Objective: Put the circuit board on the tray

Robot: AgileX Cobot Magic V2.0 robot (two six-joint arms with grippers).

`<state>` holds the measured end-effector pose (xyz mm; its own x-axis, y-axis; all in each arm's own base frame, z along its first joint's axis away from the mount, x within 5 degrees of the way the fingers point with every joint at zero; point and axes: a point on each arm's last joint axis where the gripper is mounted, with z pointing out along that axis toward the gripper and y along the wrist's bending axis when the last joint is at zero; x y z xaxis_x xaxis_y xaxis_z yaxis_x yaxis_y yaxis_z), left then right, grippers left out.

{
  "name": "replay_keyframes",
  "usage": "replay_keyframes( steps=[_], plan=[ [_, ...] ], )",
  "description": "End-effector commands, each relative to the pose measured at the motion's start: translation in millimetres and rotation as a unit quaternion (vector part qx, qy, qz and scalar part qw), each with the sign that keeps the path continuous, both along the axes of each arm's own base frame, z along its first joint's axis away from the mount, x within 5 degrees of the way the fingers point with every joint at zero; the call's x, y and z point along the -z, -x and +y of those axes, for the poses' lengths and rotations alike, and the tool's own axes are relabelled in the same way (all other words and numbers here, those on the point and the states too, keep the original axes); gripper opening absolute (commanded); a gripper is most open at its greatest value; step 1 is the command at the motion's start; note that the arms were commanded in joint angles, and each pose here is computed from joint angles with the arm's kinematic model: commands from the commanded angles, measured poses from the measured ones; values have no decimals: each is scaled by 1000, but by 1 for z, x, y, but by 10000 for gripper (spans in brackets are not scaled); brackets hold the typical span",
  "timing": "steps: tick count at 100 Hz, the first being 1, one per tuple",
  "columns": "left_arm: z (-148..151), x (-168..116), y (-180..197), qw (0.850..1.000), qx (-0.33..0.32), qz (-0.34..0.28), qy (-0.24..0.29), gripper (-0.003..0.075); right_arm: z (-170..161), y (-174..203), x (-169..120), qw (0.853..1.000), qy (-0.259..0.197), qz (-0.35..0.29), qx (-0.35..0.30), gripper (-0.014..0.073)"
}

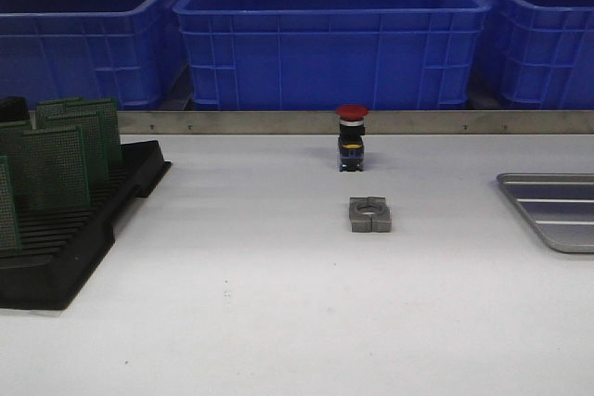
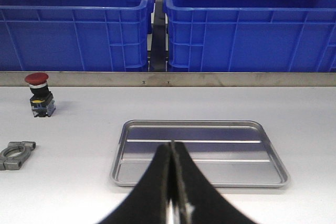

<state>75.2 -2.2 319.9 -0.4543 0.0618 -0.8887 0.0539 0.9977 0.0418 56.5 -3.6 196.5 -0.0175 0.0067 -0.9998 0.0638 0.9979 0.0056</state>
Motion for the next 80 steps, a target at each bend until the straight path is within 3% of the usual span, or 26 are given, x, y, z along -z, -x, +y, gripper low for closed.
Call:
replay_keyframes(
  steps=[1,6,13,30,38,43,57,65,71,80],
  plan=[
    [-1,-23,-22,1000,-3,5,2,-17,0,3,-13,998,6,-56,2,-61],
    [-2,-26,-36,1000,-2,31,-1,4,0,3,-13,998,6,-56,2,-61],
    [-4,-30,-52,998,10,62,-14,91,0,3,-13,998,6,-56,2,-61],
    [-14,-39,-92,989,84,107,-60,407,0,3,-13,998,6,-56,2,-61],
    [-17,-41,-110,980,120,130,-90,443,0,3,-13,998,6,-56,2,-61],
    [-19,-39,-120,967,160,151,-127,439,0,3,-13,998,6,-56,2,-61],
    [-30,-32,-149,912,305,173,-212,439,0,3,-13,998,6,-56,2,-61],
    [-35,-23,-163,853,405,169,-282,439,0,3,-13,998,6,-56,2,-61],
    [-36,-16,-173,823,444,169,-313,439,0,3,-13,998,6,-56,2,-61],
    [-37,-1,-187,791,480,181,-333,439,0,3,-13,998,6,-56,2,-61]
  ],
)
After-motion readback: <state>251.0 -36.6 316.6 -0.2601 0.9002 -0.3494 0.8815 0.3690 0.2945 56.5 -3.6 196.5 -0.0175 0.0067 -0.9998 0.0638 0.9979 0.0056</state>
